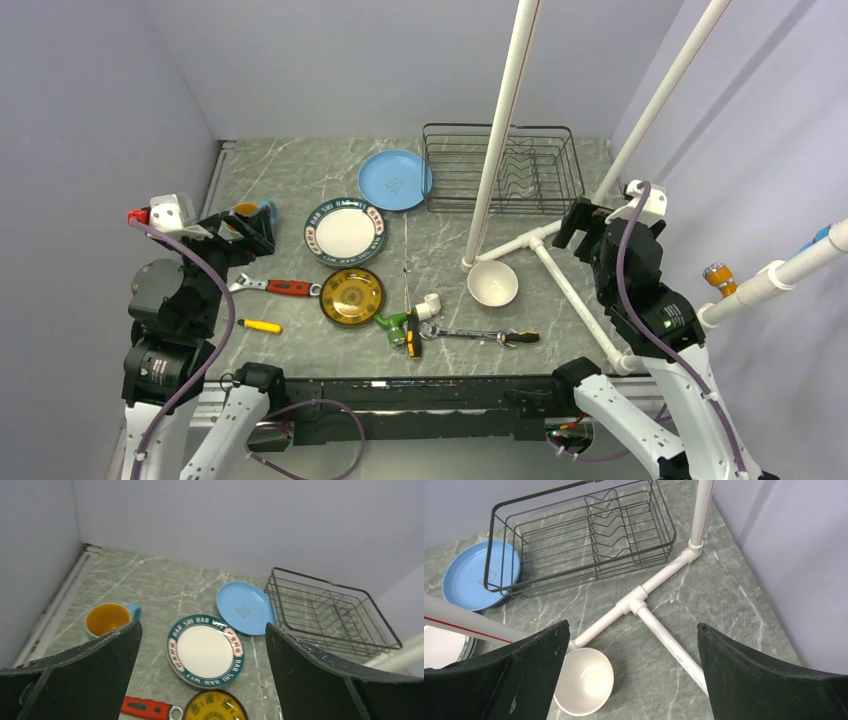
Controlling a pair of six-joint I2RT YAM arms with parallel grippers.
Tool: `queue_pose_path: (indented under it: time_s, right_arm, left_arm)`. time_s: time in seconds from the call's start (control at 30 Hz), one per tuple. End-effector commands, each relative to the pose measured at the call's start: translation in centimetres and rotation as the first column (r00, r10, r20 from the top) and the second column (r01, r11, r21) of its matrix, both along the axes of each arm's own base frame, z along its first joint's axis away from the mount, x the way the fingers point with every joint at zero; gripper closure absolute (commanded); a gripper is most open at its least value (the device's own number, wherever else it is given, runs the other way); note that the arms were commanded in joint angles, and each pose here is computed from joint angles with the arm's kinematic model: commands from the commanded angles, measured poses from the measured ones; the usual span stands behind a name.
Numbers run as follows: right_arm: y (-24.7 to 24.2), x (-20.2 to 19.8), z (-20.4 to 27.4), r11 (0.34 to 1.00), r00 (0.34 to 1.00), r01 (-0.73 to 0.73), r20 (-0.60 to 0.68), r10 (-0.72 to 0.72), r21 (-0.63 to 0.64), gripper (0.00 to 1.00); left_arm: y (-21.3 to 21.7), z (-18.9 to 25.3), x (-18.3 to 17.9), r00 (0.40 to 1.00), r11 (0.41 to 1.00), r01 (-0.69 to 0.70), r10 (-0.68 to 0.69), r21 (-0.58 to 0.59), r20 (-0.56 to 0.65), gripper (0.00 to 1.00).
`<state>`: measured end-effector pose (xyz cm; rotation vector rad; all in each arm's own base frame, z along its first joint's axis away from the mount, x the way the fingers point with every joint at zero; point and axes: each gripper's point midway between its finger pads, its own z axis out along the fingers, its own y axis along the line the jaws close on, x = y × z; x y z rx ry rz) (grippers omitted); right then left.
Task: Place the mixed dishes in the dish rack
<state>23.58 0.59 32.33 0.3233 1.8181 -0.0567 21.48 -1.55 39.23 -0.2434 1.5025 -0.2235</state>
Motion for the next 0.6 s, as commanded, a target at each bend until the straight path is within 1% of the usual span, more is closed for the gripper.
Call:
queue_pose_path:
  time_s: [0.0,0.1,0.17,0.27,0.33,0.43,0.5,0.53,0.57]
  right_arm:
    - [0.5,0.0,-0.5,0.998,1.000,0.001,-0.010,0.000,0.060,0.00]
    - [1.1,0.2,-1.2,0.997,0.999,-0.013,-0.047,0.016,0.070,0.00]
    - [1.6,0.1,-1.8,0.996,0.997,-0.035,-0.070,0.040,0.078,0.00]
    - [2.6,-0.1,-3.0,0.991,0.991,-0.089,-0.087,0.098,0.103,0.00]
    - [3.3,-0.2,-3.7,0.984,0.987,-0.126,-0.084,0.137,0.126,0.00]
    - [4.2,-0.5,-4.4,0.974,0.980,-0.168,-0.078,0.181,0.153,0.00]
    - [4.3,-0.6,-4.7,0.971,0.979,-0.173,-0.077,0.187,0.165,0.00]
    - [4.4,-0.7,-4.7,0.969,0.979,-0.177,-0.073,0.191,0.170,0.00]
    - [4.4,-0.7,-4.7,0.969,0.979,-0.178,-0.070,0.192,0.173,0.00]
  left_arm:
    - [-2.7,-1.5,0.5,0.990,0.990,0.133,-0.135,-0.047,-0.037,0.01]
    - [-4.5,-3.3,1.0,0.971,0.972,0.220,-0.226,-0.079,-0.077,0.01]
    - [-5.9,-4.8,1.4,0.948,0.954,0.281,-0.293,-0.109,-0.123,0.01]
    - [-7.9,-7.1,2.0,0.900,0.918,0.367,-0.391,-0.150,-0.193,0.01]
    - [-9.5,-8.5,2.3,0.854,0.882,0.434,-0.468,-0.182,-0.227,0.01]
    - [-11.8,-10.6,2.5,0.769,0.811,0.524,-0.582,-0.262,-0.265,0.01]
    - [-14.0,-11.8,2.4,0.692,0.736,0.587,-0.673,-0.337,-0.263,0.01]
    - [-15.6,-12.5,1.9,0.637,0.685,0.624,-0.725,-0.376,-0.262,0.01]
    - [-16.9,-13.0,1.6,0.604,0.652,0.642,-0.754,-0.404,-0.259,0.01]
